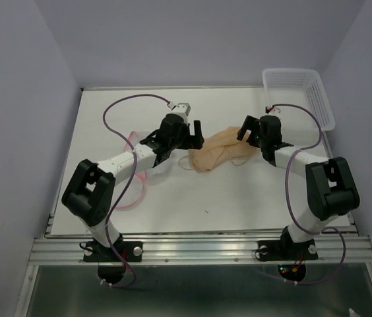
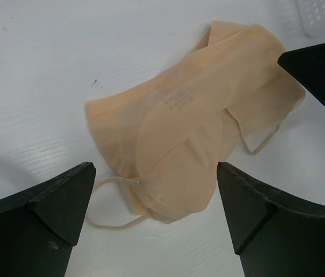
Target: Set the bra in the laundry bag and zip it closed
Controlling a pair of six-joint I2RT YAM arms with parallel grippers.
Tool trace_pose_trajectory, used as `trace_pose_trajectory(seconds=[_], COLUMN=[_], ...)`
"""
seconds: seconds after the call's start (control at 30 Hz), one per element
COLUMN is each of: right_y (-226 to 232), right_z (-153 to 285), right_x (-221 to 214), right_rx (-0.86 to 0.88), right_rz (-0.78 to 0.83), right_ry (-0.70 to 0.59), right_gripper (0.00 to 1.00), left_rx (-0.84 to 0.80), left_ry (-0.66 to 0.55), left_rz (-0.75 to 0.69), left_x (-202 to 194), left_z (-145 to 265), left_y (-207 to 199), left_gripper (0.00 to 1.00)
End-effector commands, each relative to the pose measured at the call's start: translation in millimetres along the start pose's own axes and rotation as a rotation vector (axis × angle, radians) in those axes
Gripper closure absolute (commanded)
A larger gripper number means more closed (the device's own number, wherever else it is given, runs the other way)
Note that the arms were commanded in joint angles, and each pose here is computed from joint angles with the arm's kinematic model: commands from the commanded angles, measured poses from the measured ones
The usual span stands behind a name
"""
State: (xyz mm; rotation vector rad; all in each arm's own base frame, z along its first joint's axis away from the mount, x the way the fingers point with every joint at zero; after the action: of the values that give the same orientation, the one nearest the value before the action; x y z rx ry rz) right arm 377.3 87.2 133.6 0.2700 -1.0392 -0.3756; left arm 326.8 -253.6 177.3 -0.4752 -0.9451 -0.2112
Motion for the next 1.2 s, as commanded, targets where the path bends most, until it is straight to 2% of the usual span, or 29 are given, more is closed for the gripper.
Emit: trace_pose_trajectory(seconds=[0.0, 0.13, 0.3, 0.43, 0.47, 0.5, 0.53, 0.6, 0.63, 0.7, 0.73, 0.77, 0.93, 1.17], right_y=[5, -7, -10, 1, 3, 2, 3, 2, 3, 5, 7, 9, 12, 12], right_z=[-23, -45, -52, -40, -38, -37, -36, -33, -31, -28, -24, -23, -8, -1], right_x=[22, 18, 7, -7, -8, -10, -11, -12, -10, -5, 2, 10, 43, 71], right_rx=[0.052, 0.063, 0.157, 0.299, 0.317, 0.322, 0.322, 0.329, 0.332, 0.334, 0.332, 0.333, 0.290, 0.168], right_rz=[0.029, 0.006, -0.019, -0.034, -0.053, -0.053, -0.070, -0.071, -0.073, -0.069, -0.058, -0.048, 0.110, 0.323], right_ry=[-0.028, 0.030, 0.122, 0.207, 0.219, 0.226, 0.229, 0.226, 0.220, 0.202, 0.174, 0.152, 0.081, 0.073], right_gripper=[0.00, 0.00, 0.01, 0.10, 0.18, 0.18, 0.31, 0.44, 0.59, 0.71, 0.81, 0.85, 0.85, 0.80], left_rx=[-0.063, -0.088, -0.158, -0.156, -0.155, -0.153, -0.153, -0.153, -0.152, -0.150, -0.145, -0.142, -0.106, -0.068], left_ry=[-0.073, -0.053, -0.021, 0.016, 0.023, 0.027, 0.032, 0.039, 0.043, 0.043, 0.043, 0.040, 0.006, 0.003], left_rz=[-0.012, -0.007, -0.009, 0.004, 0.006, 0.006, 0.009, 0.008, 0.011, 0.013, 0.011, 0.011, 0.018, 0.059], left_x=[27, 24, 17, 7, 5, 3, 1, -1, -3, -3, -4, -4, 1, -2], left_z=[-5, -15, -26, -33, -34, -35, -36, -37, -38, -37, -35, -35, -22, -13], left_y=[-14, -17, -24, -22, -21, -20, -20, -19, -19, -18, -18, -17, -12, 3], left_gripper=[0.01, 0.01, 0.02, 0.03, 0.03, 0.03, 0.03, 0.03, 0.04, 0.04, 0.04, 0.04, 0.03, 0.01])
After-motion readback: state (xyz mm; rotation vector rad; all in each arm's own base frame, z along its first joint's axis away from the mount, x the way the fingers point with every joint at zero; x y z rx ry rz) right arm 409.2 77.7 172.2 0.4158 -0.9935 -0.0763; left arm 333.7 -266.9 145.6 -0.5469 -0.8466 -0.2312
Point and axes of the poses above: each gripper's point midway between its finger pads, its own z axis back along the fingers, its own y axis along the line the jaws close on, x = y × z, the point moved 7 cm from there along z, back along the fingers, and after that the axes turned 4 degrees about -z, right-handed, at the moved point
